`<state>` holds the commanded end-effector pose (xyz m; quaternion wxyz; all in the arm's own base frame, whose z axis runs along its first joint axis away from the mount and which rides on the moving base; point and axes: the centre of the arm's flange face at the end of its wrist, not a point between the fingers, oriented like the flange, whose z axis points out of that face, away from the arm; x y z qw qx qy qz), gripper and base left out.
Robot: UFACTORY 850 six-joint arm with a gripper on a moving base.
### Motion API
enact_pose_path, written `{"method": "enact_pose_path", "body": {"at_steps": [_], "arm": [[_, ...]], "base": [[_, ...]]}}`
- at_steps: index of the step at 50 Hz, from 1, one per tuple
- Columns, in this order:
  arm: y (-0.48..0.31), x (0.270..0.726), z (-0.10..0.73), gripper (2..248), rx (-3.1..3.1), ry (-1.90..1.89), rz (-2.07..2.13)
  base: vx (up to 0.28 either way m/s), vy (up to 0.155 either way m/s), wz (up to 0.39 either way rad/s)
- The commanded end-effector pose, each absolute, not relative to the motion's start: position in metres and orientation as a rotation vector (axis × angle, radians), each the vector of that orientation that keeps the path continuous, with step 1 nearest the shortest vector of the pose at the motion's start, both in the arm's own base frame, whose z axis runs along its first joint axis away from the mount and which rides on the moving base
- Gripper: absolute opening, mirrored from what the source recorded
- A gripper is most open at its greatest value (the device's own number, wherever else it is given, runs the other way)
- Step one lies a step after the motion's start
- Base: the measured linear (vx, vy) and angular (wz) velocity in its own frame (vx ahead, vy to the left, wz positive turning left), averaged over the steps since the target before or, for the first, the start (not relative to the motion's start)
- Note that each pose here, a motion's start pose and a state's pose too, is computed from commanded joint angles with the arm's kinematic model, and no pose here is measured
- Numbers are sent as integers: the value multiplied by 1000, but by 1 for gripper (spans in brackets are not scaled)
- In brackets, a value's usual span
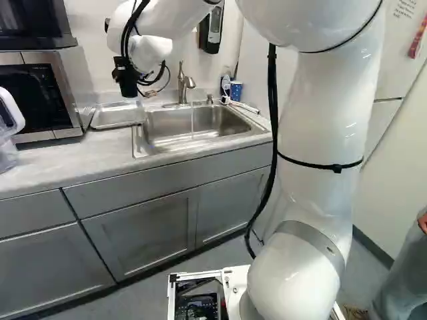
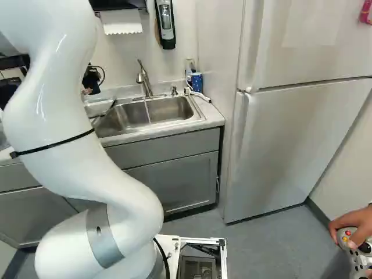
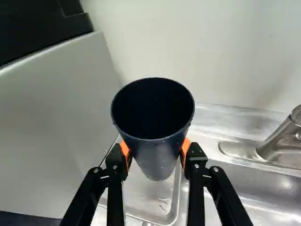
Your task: Rinse the cup and place it in the tray
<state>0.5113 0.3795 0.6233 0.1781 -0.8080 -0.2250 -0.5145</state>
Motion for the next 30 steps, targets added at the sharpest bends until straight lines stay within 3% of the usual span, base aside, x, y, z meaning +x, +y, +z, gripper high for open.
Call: {"method": "enact_pose_path", "body": {"at_steps": [30], "arm": [[423, 525, 588, 121, -2275, -654, -1437]], "base": [[0, 0, 0]]}}
